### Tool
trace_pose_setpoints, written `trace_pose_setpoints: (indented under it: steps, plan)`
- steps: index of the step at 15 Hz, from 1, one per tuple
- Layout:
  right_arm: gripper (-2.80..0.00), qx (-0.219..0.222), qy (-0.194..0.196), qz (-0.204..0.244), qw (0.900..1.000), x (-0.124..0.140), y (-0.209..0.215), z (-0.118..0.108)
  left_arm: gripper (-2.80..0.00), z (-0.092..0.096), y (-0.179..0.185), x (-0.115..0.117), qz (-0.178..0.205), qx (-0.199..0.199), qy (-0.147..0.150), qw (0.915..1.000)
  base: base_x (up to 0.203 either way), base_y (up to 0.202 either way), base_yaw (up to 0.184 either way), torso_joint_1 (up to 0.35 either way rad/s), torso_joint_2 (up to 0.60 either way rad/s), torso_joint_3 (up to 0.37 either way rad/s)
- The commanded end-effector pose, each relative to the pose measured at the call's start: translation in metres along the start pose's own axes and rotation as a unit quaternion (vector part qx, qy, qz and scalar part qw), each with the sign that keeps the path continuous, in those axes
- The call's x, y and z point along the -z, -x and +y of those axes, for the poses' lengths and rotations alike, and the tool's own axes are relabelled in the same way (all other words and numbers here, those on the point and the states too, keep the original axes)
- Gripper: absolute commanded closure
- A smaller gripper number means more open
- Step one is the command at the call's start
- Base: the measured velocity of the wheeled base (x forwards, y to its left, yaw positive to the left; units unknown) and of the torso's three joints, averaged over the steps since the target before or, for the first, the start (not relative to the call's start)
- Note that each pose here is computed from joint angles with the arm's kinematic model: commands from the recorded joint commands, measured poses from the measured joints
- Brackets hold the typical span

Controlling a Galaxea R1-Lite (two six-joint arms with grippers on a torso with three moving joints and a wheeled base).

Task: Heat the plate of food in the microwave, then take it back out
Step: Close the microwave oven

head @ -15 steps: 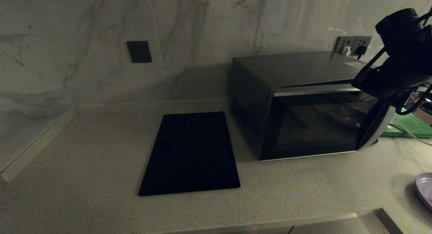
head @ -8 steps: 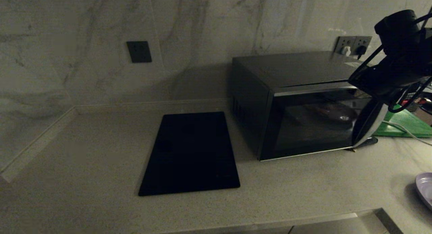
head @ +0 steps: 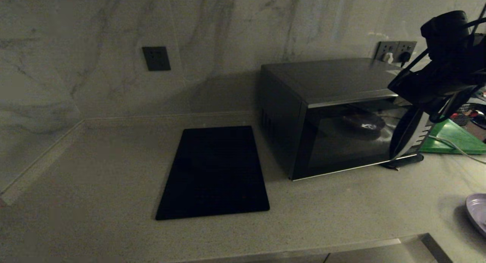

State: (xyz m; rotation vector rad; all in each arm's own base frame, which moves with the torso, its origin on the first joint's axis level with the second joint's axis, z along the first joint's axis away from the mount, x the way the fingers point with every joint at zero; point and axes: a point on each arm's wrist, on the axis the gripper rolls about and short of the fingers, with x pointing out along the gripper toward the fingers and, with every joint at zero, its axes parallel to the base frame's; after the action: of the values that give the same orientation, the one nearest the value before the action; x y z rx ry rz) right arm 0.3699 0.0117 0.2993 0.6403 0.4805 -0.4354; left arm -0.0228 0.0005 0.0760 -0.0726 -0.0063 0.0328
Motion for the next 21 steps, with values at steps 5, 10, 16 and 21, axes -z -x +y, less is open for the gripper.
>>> trace_pose_setpoints:
  steps: [5, 10, 16, 21]
  plan:
    - [0.00, -0.021, -0.009, -0.009, 1.000, -0.011, 0.024, -0.004, 0.00, 0.000, 0.000, 0.000, 0.000, 0.000, 0.001, 1.0000, 0.000, 0.000, 0.000, 0.000, 0.00, 0.000]
    - [0.00, -0.007, -0.041, -0.076, 0.996, -0.053, 0.078, -0.042, 0.00, 0.000, 0.000, 0.000, 0.000, 0.000, 0.001, 1.0000, 0.000, 0.000, 0.000, 0.000, 0.00, 0.000]
    - [0.00, -0.007, -0.035, -0.082, 0.996, -0.050, 0.119, -0.061, 0.00, 0.000, 0.000, 0.000, 0.000, 0.000, 0.001, 1.0000, 0.000, 0.000, 0.000, 0.000, 0.00, 0.000]
    - [0.00, -0.097, 0.041, 0.032, 0.994, -0.012, 0.187, -0.075, 0.00, 0.000, 0.000, 0.000, 0.000, 0.000, 0.001, 1.0000, 0.000, 0.000, 0.000, 0.000, 0.00, 0.000]
